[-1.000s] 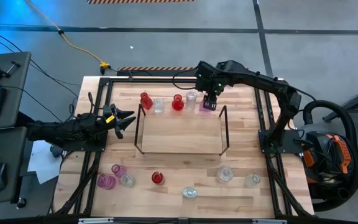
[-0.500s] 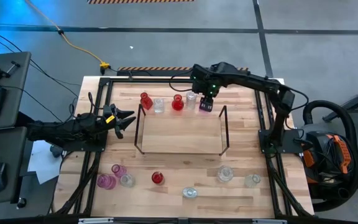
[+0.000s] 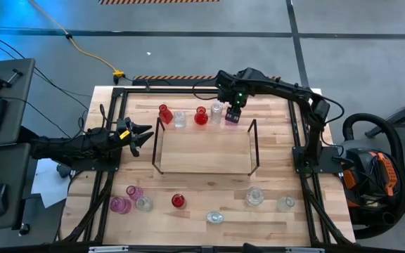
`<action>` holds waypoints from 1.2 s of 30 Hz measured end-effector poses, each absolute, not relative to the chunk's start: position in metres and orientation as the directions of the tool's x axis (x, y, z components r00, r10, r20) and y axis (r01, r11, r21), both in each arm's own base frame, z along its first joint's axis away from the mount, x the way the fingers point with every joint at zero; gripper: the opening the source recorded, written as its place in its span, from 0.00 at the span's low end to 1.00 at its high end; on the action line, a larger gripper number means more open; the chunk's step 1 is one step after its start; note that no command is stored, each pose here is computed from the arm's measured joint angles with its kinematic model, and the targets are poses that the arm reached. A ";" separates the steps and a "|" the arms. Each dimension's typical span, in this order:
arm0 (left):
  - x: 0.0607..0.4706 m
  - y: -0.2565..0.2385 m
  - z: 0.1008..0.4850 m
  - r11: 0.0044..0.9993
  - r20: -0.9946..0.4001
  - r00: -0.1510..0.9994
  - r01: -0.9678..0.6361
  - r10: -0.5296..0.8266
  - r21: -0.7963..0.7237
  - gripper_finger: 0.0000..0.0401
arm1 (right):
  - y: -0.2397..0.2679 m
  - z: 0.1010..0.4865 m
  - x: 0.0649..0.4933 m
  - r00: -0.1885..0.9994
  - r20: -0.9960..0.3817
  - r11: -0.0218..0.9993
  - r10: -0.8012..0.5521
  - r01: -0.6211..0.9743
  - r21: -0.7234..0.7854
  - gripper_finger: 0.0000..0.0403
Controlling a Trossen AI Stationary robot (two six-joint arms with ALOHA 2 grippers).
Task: Sort vases onto shelf
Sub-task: Put the pink transparent vase on the shelf
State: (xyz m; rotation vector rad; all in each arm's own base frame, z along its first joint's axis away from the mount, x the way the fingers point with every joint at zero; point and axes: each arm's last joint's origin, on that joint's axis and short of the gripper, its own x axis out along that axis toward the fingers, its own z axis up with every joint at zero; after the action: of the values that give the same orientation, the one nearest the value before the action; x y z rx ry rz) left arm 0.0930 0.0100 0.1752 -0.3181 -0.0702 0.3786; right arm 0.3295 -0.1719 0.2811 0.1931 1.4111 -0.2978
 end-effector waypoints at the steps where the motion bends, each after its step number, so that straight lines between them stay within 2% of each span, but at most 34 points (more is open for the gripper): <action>1: 0.093 0.010 0.175 0.880 0.009 0.927 -0.352 0.374 -0.318 0.40 | -0.172 0.281 0.330 0.134 -0.987 0.948 -0.085 0.316 -0.039 0.48; 23: 0.093 0.010 0.175 0.880 0.009 0.927 -0.352 0.374 -0.318 0.40 | -0.175 0.267 0.335 0.087 -0.994 0.945 -0.065 0.325 -0.033 0.47; 27: 0.093 0.010 0.175 0.880 0.009 0.927 -0.352 0.374 -0.318 0.40 | -0.175 0.267 0.333 0.057 -0.995 0.944 -0.084 0.324 -0.061 0.37; 34: 0.093 0.010 0.175 0.880 0.008 0.927 -0.352 0.374 -0.318 0.40 | -0.175 0.267 0.333 0.049 -0.994 0.944 -0.093 0.323 -0.073 0.09; 36: 0.093 0.010 0.175 0.880 0.008 0.927 -0.352 0.374 -0.318 0.40 | -0.175 0.267 0.332 0.042 -0.994 0.943 -0.104 0.321 -0.085 0.03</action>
State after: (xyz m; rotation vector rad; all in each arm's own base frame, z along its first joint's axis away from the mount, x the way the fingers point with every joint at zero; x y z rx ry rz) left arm 0.0930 0.0100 0.1752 -0.3178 -0.0702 0.3788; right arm 0.3324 -0.1750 0.2667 0.1776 1.4960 -0.3274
